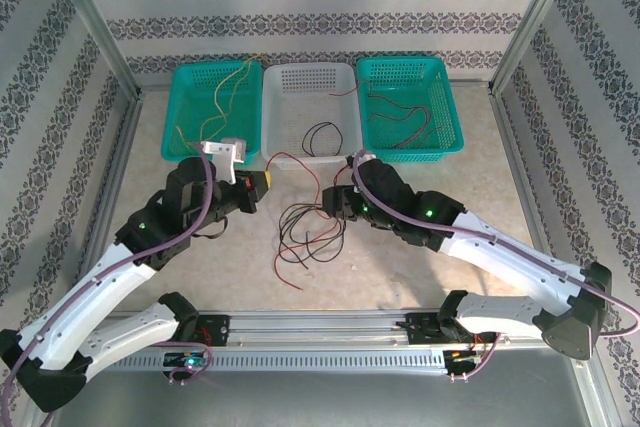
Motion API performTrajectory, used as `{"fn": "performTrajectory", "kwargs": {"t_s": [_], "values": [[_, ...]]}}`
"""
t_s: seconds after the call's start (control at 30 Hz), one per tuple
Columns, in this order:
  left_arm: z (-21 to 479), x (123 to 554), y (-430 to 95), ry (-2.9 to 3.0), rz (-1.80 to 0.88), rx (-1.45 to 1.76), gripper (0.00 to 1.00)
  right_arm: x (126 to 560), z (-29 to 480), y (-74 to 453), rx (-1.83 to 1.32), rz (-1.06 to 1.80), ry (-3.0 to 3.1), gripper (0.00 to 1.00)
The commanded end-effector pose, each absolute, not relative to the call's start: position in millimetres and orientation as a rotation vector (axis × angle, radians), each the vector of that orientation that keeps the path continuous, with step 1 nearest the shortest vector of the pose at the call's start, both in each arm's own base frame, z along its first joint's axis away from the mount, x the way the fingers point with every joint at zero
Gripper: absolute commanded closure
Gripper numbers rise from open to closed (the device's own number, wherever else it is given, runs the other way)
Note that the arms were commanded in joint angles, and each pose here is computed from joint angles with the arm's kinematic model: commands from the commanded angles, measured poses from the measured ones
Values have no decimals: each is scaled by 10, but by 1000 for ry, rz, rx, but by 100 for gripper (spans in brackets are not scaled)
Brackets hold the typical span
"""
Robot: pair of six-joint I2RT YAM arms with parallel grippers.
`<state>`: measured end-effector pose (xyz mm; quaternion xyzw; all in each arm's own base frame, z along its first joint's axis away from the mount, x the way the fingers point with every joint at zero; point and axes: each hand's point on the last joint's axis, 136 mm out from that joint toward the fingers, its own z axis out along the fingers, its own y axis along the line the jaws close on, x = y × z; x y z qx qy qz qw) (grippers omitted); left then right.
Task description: Untangle the cables
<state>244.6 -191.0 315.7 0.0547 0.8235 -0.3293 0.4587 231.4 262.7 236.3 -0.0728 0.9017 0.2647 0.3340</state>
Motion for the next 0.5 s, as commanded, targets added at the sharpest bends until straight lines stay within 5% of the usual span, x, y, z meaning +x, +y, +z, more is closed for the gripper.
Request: {"fn": "performTrajectory", "kwargs": {"t_s": [0.0, 0.47], "values": [[3400, 2260, -1993, 1976, -899, 231, 100, 2331, 2533, 2761, -239, 736, 2313, 41], [4099, 1959, -2040, 1795, -1084, 313, 100, 2487, 2606, 2936, -264, 718, 2294, 37]]}}
